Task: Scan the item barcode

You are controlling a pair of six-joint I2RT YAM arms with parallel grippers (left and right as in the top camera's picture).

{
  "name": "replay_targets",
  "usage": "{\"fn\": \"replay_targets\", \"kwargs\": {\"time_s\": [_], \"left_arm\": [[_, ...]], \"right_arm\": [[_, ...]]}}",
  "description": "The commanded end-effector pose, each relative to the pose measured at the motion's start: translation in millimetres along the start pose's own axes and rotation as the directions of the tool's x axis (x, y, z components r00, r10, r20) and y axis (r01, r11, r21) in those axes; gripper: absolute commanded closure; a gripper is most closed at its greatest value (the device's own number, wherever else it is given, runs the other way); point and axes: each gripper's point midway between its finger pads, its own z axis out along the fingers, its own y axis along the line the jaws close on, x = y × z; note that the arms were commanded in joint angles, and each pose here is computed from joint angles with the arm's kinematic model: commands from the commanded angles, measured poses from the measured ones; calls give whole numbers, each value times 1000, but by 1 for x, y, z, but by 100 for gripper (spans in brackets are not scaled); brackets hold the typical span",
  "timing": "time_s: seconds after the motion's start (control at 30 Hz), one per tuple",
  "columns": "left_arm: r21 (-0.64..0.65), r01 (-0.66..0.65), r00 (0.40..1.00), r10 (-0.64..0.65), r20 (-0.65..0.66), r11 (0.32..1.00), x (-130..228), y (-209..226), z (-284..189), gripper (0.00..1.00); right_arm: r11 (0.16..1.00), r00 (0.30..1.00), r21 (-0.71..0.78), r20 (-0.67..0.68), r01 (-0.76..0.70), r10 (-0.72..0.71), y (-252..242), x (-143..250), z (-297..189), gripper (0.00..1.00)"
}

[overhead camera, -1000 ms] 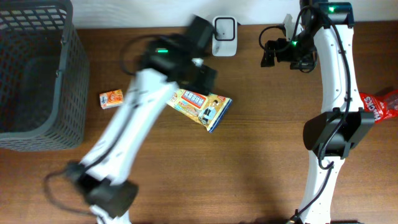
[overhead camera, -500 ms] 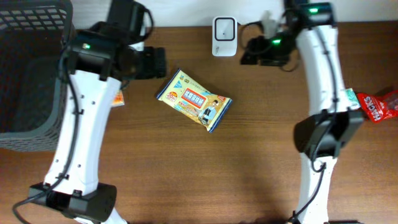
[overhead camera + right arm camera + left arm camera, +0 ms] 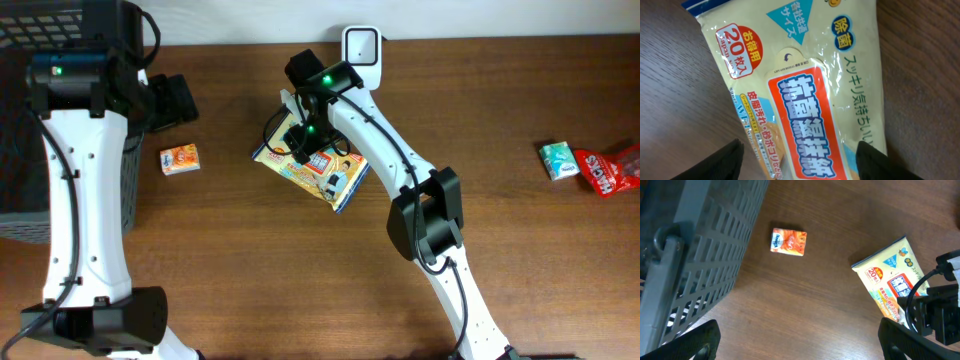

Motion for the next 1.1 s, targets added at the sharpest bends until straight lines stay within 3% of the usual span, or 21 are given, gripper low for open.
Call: {"fn": "replay_targets", "kwargs": {"time_s": [0.0, 0.2, 0.27, 0.6, 0.63, 0.7, 0.73, 0.87, 1.07], "left_arm": [[-7, 16, 1000, -16, 4, 1000, -1, 4, -1, 1], [-7, 16, 1000, -16, 5, 1000, -1, 4, -1, 1], [-6, 16, 1000, -16, 5, 1000, -1, 3, -1, 1], [-7, 16, 1000, -16, 2, 1000, 0, 4, -1, 1], [-7, 16, 1000, -16, 2, 1000, 0, 4, -1, 1], [-7, 16, 1000, -16, 3, 1000, 0, 4, -1, 1], [-6, 16, 1000, -16, 4, 1000, -1, 3, -1, 1], [-4, 17, 1000, -17, 10, 1000, -2, 3, -1, 1], [-3, 17, 1000, -17, 13, 1000, -3, 3, -1, 1]], "right_arm": [[999, 999, 35, -47, 19, -17, -4, 6, 24, 27], [996, 993, 86, -113, 38, -28, -14, 18, 51, 28], [996, 993, 85, -115, 38, -28, -14, 19, 52, 38], [996, 974, 83, -224, 34, -15, -18, 52, 89, 41], [996, 972, 86, -234, 34, -13, -18, 54, 89, 35], [996, 971, 85, -239, 37, -15, -16, 55, 87, 8], [996, 972, 86, -236, 38, -16, -15, 54, 82, 2], [993, 977, 108, -212, 50, -26, -13, 43, 56, 2], [951, 981, 289, -182, 114, -62, -24, 28, 18, 2]]}}
